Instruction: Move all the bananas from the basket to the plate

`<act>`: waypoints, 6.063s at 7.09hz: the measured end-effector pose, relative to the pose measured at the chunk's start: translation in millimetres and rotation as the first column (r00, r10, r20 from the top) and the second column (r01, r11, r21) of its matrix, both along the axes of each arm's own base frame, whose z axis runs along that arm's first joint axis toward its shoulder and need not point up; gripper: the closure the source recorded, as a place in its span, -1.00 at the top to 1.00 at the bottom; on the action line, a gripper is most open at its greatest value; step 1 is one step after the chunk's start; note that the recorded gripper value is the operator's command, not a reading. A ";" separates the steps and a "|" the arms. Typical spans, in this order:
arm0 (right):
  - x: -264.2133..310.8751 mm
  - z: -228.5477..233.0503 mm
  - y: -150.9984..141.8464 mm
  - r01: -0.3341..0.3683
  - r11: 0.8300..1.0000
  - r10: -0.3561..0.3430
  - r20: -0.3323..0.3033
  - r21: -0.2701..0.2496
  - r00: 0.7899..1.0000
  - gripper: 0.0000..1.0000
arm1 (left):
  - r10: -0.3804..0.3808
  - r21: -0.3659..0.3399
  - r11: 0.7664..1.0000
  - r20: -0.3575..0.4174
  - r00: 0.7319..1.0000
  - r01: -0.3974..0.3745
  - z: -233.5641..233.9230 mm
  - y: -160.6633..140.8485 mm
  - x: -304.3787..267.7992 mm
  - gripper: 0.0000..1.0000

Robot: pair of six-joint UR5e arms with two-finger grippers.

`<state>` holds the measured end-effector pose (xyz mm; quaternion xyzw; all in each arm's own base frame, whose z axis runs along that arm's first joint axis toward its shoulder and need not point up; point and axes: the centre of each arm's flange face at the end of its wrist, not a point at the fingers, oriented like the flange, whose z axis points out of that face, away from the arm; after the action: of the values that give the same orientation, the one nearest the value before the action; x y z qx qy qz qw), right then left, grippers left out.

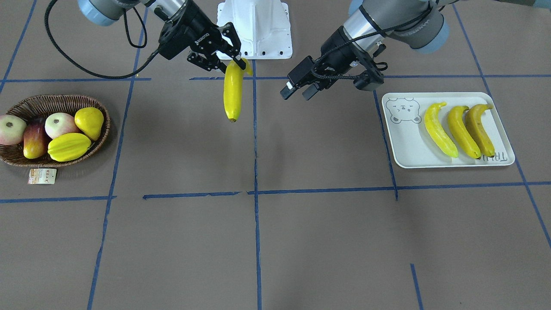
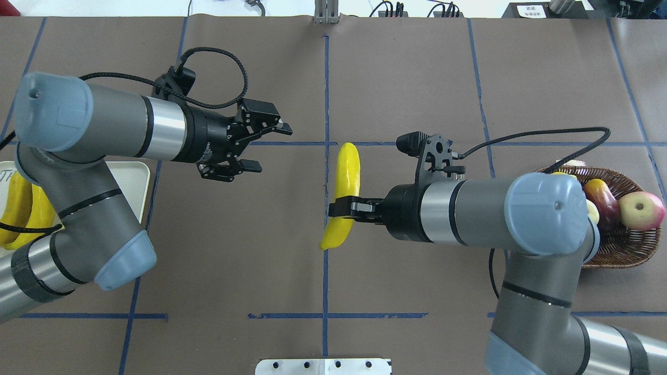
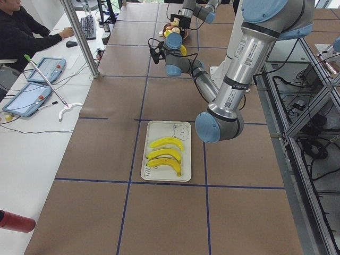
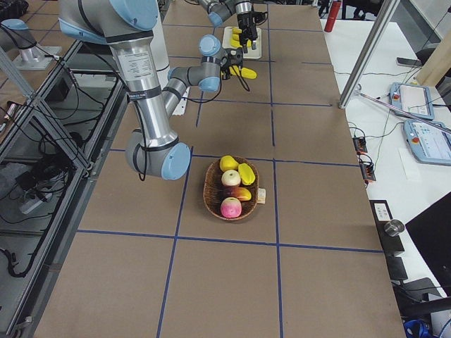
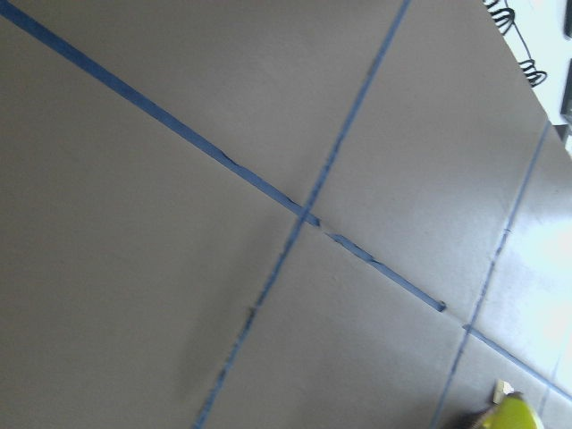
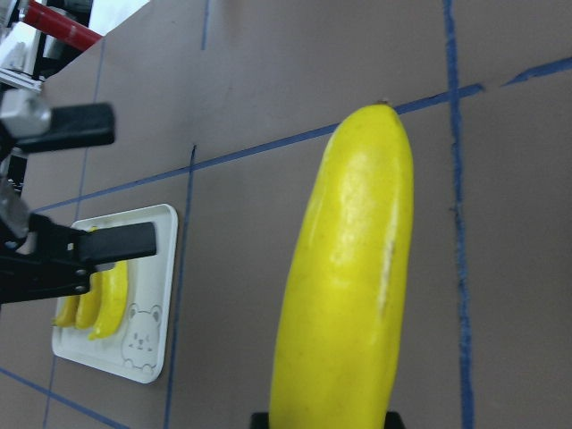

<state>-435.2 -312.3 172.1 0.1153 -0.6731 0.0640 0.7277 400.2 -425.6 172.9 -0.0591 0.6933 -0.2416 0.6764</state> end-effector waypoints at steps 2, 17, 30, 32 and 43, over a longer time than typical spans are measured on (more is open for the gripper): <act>-8.9 -9.1 17.5 -0.004 1.000 0.004 0.061 0.015 0.998 -0.98 | 0.010 0.001 1.000 -0.033 0.999 -0.010 -13.6 12.5 29.8 0.99; 35.8 6.7 -4.1 0.031 1.000 -0.031 0.039 0.005 0.999 1.00 | 0.036 0.090 0.995 0.081 0.996 -0.043 26.7 19.8 40.0 -1.00; 182.5 105.9 -109.8 -0.009 0.999 -0.002 -0.212 -0.050 0.977 1.00 | 0.040 0.082 0.990 0.597 0.801 -0.110 308.5 -1.8 -124.8 1.00; 225.7 131.9 -141.6 0.029 1.000 -0.023 -0.396 0.008 0.918 1.00 | 0.043 0.161 0.974 0.552 0.832 -0.157 303.6 -31.0 -210.0 1.00; 506.2 428.8 -160.2 0.256 0.967 -0.220 -0.575 -0.019 0.788 1.00 | 0.276 0.132 0.847 0.720 0.637 -0.515 472.1 -15.3 -484.7 1.00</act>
<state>71.0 -472.5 600.9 0.0652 -0.4341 -0.0858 0.8944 -84.4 -440.9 644.9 -0.0075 0.3976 0.0283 0.9171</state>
